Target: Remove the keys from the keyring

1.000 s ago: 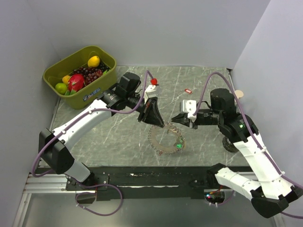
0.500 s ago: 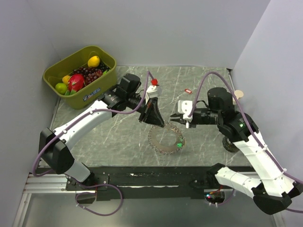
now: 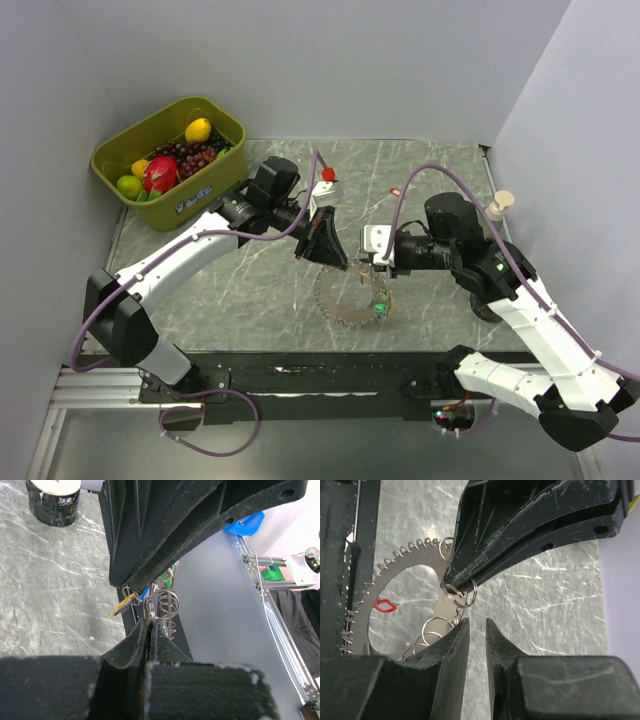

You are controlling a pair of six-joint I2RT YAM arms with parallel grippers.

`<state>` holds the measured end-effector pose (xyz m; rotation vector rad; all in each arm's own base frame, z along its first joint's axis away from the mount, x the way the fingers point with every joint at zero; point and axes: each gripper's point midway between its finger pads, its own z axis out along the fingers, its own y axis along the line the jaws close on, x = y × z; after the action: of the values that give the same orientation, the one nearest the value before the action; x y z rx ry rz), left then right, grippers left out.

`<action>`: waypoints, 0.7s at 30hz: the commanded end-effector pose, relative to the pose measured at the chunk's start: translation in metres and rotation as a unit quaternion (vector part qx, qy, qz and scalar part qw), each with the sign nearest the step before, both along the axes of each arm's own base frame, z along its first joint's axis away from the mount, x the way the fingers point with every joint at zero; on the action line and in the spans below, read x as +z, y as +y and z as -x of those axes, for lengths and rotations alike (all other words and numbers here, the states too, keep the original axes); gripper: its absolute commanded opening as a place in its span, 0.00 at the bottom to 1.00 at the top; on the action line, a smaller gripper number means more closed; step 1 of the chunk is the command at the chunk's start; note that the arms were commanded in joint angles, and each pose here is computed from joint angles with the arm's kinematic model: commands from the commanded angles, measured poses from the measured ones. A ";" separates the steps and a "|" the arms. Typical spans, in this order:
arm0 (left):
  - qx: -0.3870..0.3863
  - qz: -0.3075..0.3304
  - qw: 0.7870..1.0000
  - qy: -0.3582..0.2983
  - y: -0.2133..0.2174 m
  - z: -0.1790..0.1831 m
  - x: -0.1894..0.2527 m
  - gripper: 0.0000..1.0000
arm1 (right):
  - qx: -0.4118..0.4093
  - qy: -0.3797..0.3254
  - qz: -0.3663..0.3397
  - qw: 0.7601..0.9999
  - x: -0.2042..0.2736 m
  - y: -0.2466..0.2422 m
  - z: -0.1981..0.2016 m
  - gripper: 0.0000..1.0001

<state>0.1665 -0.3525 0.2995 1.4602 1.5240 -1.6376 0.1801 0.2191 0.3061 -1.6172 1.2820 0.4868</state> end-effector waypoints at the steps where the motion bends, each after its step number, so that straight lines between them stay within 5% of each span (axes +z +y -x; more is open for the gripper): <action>1: -0.011 0.028 0.999 -0.018 -0.003 -0.001 0.018 0.02 | -0.006 -0.015 -0.008 1.000 0.007 -0.001 0.002 0.28; 8: -0.010 0.025 1.000 -0.016 -0.004 -0.002 0.015 0.02 | -0.002 -0.019 -0.052 0.998 0.046 0.002 0.009 0.27; 21: -0.005 0.024 1.000 -0.017 -0.005 -0.004 0.016 0.02 | 0.012 0.007 -0.018 1.000 0.013 0.002 0.013 0.31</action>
<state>0.1703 -0.3548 0.2945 1.4516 1.5457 -1.6320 0.1652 0.2194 0.3249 -1.5954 1.2624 0.5466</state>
